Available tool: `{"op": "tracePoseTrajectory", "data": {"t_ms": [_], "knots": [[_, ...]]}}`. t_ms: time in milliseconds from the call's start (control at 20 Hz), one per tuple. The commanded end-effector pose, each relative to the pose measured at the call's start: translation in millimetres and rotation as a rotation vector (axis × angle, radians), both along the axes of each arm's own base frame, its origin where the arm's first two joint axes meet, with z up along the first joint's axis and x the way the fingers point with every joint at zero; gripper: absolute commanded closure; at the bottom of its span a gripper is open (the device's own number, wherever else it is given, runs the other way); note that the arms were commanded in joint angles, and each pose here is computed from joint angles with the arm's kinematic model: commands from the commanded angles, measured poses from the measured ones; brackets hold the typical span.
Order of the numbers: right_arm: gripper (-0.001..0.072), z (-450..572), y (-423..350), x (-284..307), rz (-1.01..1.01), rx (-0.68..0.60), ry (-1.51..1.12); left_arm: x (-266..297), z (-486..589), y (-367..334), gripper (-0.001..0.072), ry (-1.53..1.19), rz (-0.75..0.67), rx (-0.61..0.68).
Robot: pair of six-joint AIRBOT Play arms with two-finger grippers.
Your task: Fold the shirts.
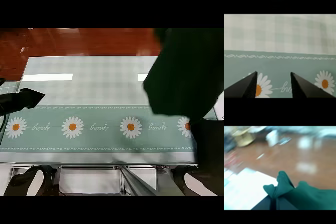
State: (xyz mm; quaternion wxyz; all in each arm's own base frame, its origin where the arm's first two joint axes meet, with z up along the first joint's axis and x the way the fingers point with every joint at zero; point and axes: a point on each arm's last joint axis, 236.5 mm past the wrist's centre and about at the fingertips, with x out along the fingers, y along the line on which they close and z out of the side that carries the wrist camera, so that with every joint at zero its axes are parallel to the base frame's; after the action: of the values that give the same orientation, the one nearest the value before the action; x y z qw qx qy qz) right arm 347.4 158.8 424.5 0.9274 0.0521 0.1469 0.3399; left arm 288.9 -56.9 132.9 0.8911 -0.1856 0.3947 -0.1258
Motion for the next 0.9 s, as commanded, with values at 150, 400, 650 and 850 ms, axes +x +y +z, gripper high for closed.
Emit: {"op": "tracePoseTrajectory", "data": {"t_ms": [150, 400, 650, 850], "knots": [[0.0686, -145.9, 157.3, -36.4, 0.258, -0.168, 0.226, 0.2, 1.1, -10.4, 0.0200, -0.011, -0.017, -0.032], [0.0685, -314.6, 238.9, -56.4, 0.338, -0.286, 0.565, 4.2, 0.8, -8.3, 0.0200, -0.018, -0.007, -0.031], [0.0601, -410.3, 296.0, -74.2, 0.375, -0.211, 0.841, 11.4, -19.7, -6.9, 0.0200, 0.050, -0.005, -0.047], [0.0304, -404.4, 253.1, -41.0, 0.317, -0.177, 0.915, 17.2, -54.7, -3.8, 0.0200, 0.139, -0.033, -0.032]]}}
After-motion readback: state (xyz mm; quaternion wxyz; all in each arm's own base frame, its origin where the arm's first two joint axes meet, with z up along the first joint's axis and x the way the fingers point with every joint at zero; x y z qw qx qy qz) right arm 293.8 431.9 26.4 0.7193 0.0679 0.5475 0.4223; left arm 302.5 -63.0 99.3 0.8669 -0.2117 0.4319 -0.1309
